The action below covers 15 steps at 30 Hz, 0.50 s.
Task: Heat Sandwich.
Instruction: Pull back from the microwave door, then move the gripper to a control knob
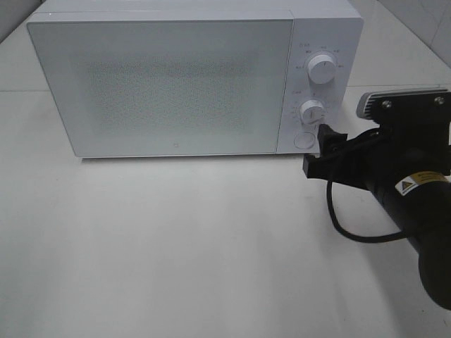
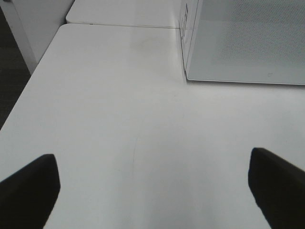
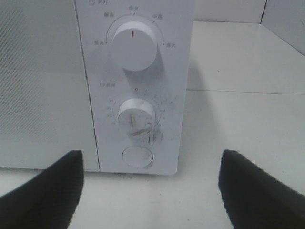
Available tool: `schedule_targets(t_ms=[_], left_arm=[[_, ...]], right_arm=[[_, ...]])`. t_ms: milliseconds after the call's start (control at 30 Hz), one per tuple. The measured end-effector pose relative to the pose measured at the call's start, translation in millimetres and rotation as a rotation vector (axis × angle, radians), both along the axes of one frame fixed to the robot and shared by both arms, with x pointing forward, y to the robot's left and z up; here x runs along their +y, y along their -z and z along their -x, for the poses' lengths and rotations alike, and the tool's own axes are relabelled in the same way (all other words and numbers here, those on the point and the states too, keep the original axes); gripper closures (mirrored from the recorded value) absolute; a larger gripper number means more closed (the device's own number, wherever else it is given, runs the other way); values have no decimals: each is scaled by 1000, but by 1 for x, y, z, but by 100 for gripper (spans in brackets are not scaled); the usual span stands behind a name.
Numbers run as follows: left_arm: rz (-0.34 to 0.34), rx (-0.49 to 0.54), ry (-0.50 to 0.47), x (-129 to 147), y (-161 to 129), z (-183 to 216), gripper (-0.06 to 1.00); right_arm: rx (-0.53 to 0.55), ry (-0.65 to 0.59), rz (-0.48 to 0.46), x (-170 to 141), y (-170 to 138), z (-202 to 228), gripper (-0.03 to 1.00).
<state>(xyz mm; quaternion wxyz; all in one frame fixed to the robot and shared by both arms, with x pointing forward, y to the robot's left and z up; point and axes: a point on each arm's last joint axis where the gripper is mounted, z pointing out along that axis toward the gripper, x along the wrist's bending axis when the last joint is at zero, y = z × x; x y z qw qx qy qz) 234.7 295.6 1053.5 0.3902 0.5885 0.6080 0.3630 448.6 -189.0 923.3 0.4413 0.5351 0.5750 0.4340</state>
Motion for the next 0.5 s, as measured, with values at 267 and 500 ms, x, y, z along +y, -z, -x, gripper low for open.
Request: schedule_targets(t_ms=[267, 500], left_arm=[[0, 0, 0, 0, 0, 0, -5], [0, 0, 0, 0, 0, 0, -5]], right_arm=[[59, 12, 22, 9, 15, 8, 20], [61, 20, 12, 10, 15, 10, 20]])
